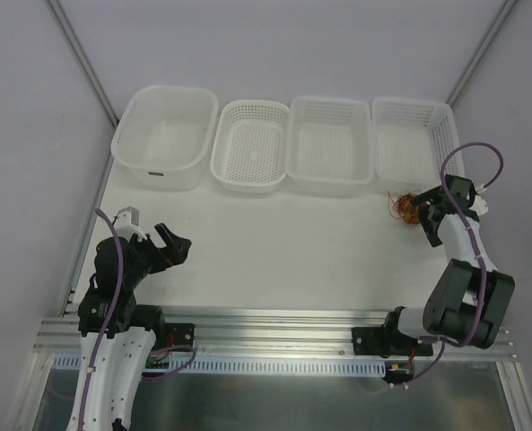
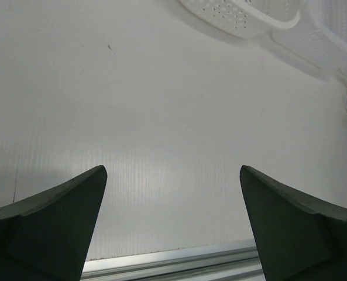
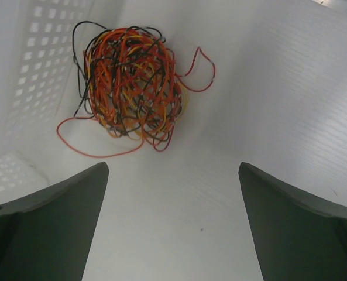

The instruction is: Untangle the cables

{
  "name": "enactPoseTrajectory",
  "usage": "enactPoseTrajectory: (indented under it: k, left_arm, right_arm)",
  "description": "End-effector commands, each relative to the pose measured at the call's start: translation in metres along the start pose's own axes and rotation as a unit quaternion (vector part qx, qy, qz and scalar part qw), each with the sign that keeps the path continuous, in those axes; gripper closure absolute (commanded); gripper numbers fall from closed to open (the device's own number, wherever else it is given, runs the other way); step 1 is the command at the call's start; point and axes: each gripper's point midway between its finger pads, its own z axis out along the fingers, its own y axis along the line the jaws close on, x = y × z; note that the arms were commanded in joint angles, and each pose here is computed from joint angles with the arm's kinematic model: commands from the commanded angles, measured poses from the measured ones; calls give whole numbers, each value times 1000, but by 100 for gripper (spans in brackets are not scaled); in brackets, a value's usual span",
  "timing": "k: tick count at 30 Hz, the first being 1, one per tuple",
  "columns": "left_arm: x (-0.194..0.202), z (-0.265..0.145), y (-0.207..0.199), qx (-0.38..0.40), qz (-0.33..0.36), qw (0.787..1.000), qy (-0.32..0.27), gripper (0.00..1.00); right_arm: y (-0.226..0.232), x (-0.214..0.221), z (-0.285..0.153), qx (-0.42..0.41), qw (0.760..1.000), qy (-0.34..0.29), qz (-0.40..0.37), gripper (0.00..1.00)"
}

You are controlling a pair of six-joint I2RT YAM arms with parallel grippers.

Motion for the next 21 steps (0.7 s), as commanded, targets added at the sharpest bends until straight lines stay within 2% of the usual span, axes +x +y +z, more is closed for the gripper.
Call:
enactPoseTrajectory:
  k: [1, 7, 9, 12, 14, 17, 18, 20, 21]
  left_arm:
    - [-8, 1, -8, 23, 16, 999, -18, 1]
    - [-9, 0, -10, 28, 19, 999, -20, 1]
    - [-9, 1, -10, 29, 19, 999, -21, 1]
    - [-9, 1, -10, 30, 20, 999, -20, 1]
    - [-9, 2, -11, 31, 19, 999, -20, 1]
    - [-9, 2, -10, 29, 19, 999, -21, 1]
    - [-9, 2, -10, 30, 20, 999, -22, 1]
    - [-9, 2, -10, 30, 20, 999, -23, 1]
    - [-9, 1, -10, 31, 20, 999, -22, 1]
  right_arm:
    - [24, -23, 29, -22, 998, -22, 58, 1]
    - [37, -25, 64, -48, 996, -26, 68, 4]
    - [38, -17, 75, -48, 997, -10, 63, 4]
    - [43, -9, 88, -56, 996, 9, 64, 7]
    - [43, -4, 94, -57, 996, 21, 63, 13]
    - [36, 11, 102, -41, 996, 50, 60, 39]
    - [35, 14, 103, -41, 996, 55, 60, 54]
    - [31, 20, 100, -42, 996, 60, 51, 67]
    - [29, 22, 93, -39, 996, 64, 44, 79]
